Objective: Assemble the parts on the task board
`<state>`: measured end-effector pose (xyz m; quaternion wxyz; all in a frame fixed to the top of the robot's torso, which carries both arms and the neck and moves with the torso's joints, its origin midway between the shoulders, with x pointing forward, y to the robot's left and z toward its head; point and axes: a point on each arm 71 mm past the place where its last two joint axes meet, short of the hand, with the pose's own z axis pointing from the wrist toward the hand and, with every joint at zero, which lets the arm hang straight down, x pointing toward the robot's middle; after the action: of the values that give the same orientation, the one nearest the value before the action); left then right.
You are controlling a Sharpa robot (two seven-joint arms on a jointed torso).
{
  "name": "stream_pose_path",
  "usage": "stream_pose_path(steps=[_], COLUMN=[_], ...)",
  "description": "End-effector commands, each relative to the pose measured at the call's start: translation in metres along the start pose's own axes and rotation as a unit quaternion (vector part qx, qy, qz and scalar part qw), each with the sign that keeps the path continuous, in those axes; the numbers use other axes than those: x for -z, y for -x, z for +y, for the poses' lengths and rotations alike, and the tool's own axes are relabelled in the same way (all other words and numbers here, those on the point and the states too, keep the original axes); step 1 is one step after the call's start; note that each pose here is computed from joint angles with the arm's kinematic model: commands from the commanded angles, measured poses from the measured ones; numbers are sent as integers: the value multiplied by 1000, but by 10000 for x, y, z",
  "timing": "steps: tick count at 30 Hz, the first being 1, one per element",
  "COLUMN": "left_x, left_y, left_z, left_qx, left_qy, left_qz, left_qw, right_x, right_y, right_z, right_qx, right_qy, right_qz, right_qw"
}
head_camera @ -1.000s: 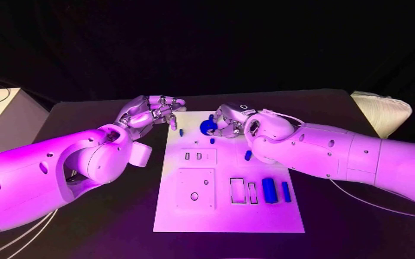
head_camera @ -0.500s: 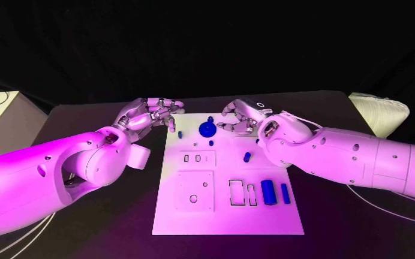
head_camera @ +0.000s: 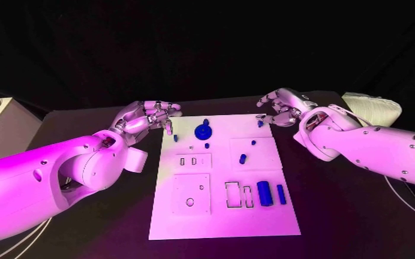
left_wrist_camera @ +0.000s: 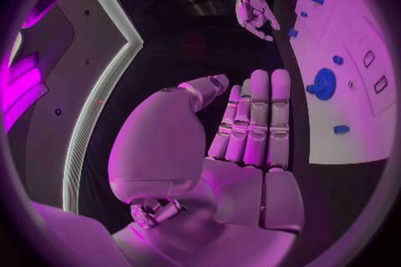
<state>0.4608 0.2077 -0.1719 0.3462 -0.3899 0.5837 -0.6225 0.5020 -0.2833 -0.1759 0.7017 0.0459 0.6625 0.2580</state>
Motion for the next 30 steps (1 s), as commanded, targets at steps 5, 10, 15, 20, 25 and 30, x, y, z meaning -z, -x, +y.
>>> stream_pose_path(steps=[5, 10, 15, 20, 25, 30], left_x=[-10, -16, -19, -25, -26, -26], left_y=[-30, -28, -21, -23, -21, -15], left_z=[-5, -2, 1, 4, 5, 6], left_qx=[4, 4, 4, 4, 4, 3], left_qy=[-3, -3, -3, -3, -3, -2], left_qz=[12, 12, 12, 12, 12, 11], left_qw=[1000, 1000, 1000, 1000, 1000, 1000], right_x=[83, 110, 80, 13, -29, -51], right_y=[59, 28, -59, -128, -211, -286], right_z=[-297, -393, -424, -433, -437, -425], right_qx=[3, 17, 25, 28, 27, 25], right_qy=[11, 7, 2, -2, -6, -8], right_qz=[31, 41, 47, 51, 59, 66], right_qw=[999, 999, 999, 998, 998, 997])
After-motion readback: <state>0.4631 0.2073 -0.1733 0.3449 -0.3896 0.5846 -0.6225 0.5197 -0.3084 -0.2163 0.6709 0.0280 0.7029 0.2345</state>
